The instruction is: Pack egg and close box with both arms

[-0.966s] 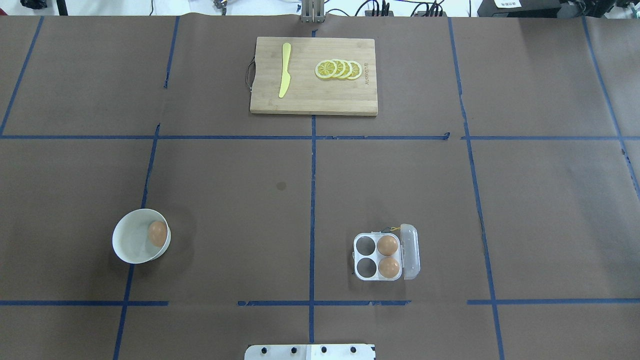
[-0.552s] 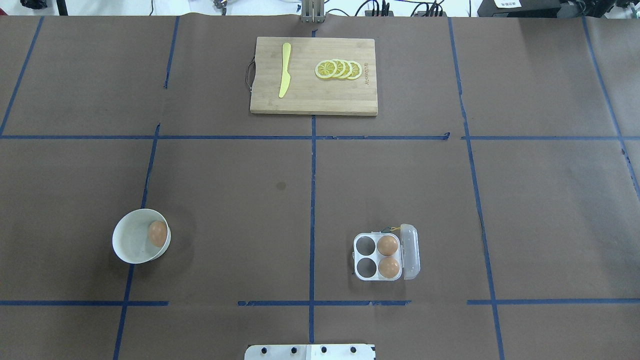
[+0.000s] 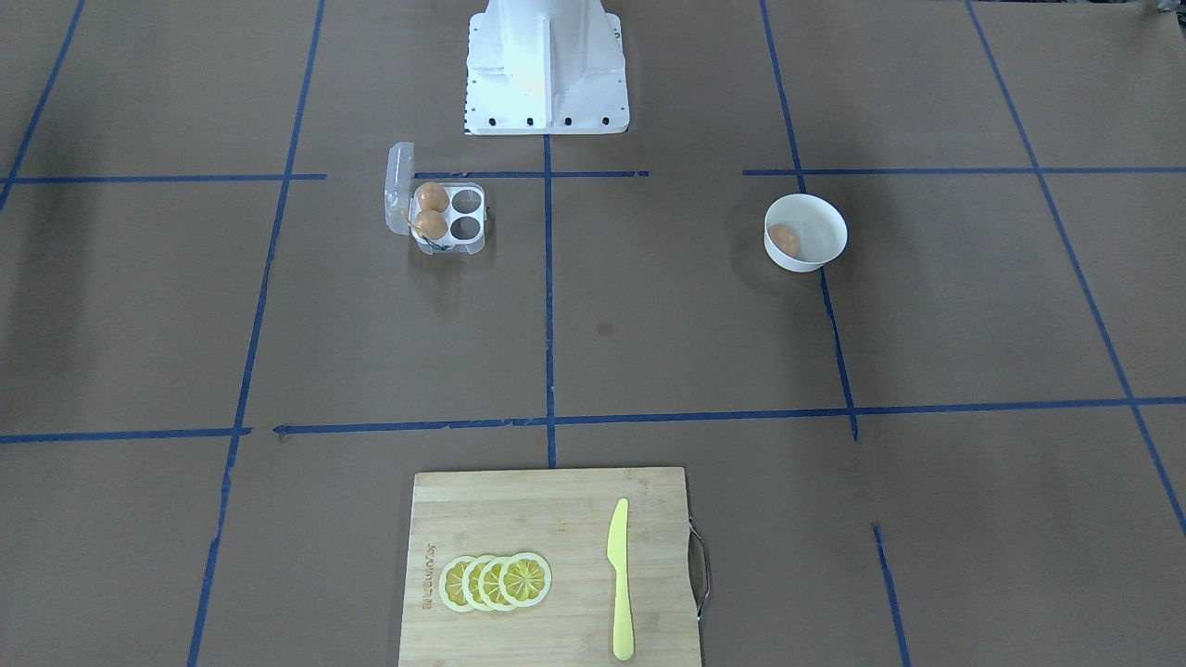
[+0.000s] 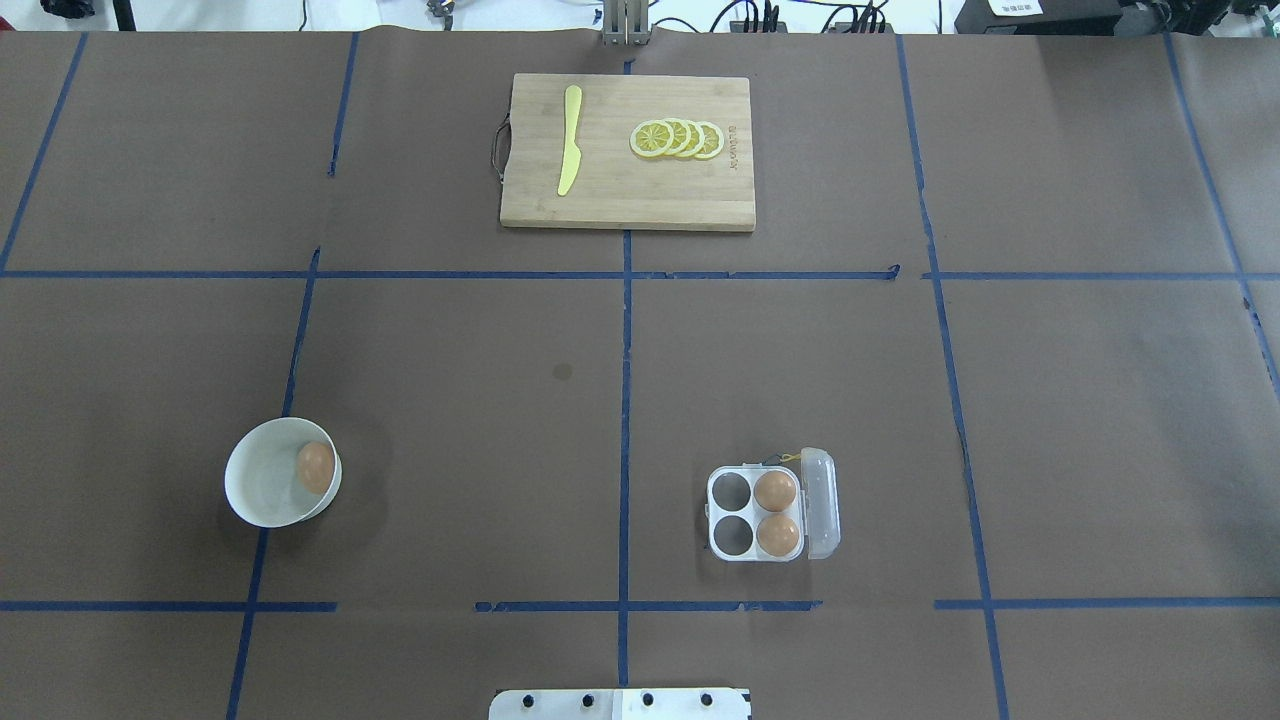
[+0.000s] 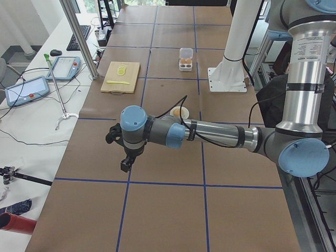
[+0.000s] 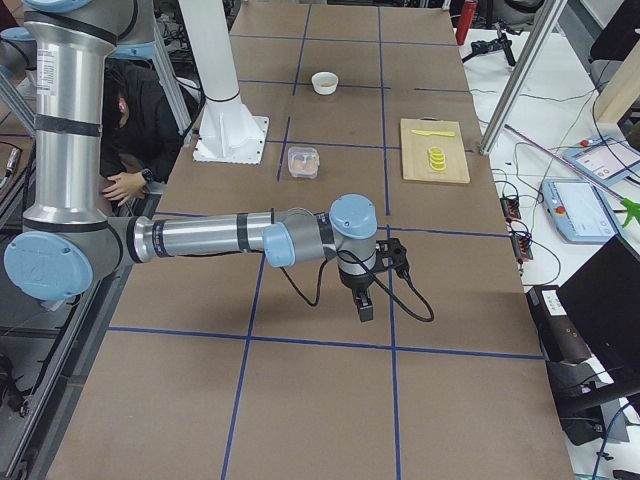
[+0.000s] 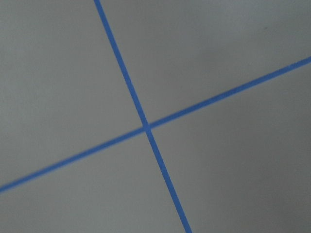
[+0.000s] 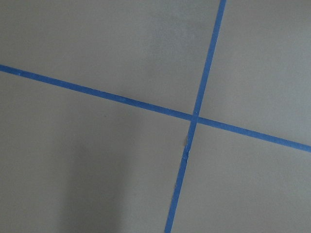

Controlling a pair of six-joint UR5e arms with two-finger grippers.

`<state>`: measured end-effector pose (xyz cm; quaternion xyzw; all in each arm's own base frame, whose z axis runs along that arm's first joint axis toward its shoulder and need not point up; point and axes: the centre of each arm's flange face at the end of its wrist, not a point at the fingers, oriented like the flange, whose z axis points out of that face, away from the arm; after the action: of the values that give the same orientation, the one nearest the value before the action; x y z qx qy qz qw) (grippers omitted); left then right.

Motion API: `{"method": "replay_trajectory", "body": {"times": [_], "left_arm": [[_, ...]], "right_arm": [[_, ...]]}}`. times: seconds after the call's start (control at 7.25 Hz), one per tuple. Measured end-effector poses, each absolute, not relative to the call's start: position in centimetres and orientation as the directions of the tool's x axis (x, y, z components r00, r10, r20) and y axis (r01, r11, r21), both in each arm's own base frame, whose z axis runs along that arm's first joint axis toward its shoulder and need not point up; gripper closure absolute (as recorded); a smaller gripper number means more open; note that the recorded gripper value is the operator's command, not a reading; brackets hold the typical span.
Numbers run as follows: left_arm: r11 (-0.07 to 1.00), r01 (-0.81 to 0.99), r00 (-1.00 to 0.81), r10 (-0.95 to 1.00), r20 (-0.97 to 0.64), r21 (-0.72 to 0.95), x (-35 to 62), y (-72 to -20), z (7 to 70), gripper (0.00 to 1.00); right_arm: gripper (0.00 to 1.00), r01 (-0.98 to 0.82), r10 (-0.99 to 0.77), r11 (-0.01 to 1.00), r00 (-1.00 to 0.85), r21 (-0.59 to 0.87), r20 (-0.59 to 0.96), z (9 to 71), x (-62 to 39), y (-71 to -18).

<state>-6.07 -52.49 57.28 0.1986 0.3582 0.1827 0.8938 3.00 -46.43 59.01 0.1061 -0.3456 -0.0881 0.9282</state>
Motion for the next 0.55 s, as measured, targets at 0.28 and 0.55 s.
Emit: {"method": "replay_trajectory", "body": {"times": [0.28, 0.55], "left_arm": [[0.749, -0.164, 0.678, 0.558, -0.478, 0.642, -6.0, -54.5, 54.6, 0.00], [0.697, -0.123, 0.682, 0.577, -0.450, 0.706, -5.8, -54.1, 52.3, 0.00]], "right_arm": [[0.00, 0.086, -0.240, 0.961, 0.733, 0.263, 0.636, 58.5, 2.8, -46.8], [0.00, 0.085, -0.242, 0.961, 0.720, 0.263, 0.651, 58.4, 2.6, -47.0]]}}
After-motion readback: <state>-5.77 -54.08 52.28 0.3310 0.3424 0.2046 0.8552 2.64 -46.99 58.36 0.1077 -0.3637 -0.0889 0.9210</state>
